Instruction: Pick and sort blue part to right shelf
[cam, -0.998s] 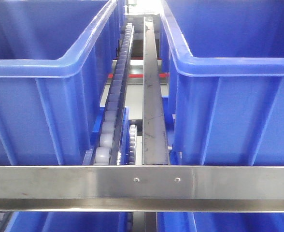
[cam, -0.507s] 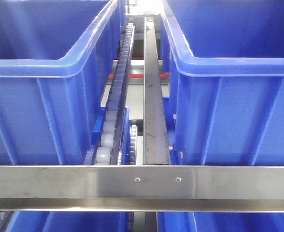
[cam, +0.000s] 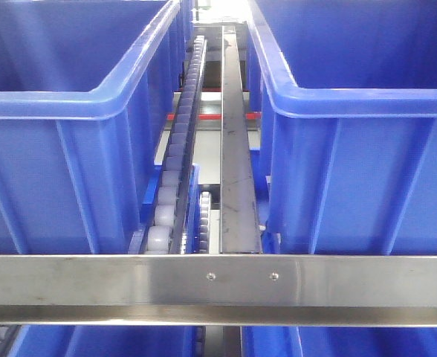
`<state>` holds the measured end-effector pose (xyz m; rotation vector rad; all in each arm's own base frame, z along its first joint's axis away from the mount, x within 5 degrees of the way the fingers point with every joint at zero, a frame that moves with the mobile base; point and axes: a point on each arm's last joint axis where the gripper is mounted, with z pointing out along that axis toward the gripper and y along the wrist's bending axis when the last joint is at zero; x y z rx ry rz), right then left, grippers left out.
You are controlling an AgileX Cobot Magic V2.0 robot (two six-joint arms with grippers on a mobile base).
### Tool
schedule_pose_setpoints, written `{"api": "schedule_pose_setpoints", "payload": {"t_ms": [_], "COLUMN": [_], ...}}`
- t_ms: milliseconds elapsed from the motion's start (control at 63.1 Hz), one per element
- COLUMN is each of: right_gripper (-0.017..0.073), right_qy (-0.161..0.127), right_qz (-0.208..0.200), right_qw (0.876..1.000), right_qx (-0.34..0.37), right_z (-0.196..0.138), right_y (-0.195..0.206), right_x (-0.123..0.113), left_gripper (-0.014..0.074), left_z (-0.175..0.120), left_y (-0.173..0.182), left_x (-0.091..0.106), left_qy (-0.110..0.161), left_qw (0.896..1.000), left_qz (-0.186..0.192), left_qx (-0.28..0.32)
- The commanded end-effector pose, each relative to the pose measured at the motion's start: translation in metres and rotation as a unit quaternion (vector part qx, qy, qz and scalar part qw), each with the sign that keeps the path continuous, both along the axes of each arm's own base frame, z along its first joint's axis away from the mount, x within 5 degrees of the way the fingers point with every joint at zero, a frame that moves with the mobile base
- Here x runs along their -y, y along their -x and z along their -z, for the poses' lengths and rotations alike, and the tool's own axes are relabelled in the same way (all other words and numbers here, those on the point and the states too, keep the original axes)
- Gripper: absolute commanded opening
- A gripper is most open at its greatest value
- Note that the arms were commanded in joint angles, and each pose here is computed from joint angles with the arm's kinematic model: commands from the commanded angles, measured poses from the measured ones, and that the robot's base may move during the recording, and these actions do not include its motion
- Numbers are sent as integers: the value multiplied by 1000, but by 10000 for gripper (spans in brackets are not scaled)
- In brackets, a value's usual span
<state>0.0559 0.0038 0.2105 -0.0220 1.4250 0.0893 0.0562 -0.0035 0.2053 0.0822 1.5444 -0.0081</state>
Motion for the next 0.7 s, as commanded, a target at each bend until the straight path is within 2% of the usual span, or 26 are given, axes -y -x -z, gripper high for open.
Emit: {"api": "schedule_pose_setpoints", "payload": {"t_ms": [0,681], "right_gripper": [57,57], "right_qy": [-1,-1], "right_qz": [5,5], "right_qw": [998,998], "right_qx": [67,67], "right_z": [-17,-17], "right_y": [5,5], "right_x": [1,1], "left_gripper": [122,122], "left_z": [-1,-2], "left_y": [1,1], "left_x": [-1,-1], "left_qy": [8,9], "left_qw": [999,999], "left_qz": [-4,-4], "left_qx": [42,45]}}
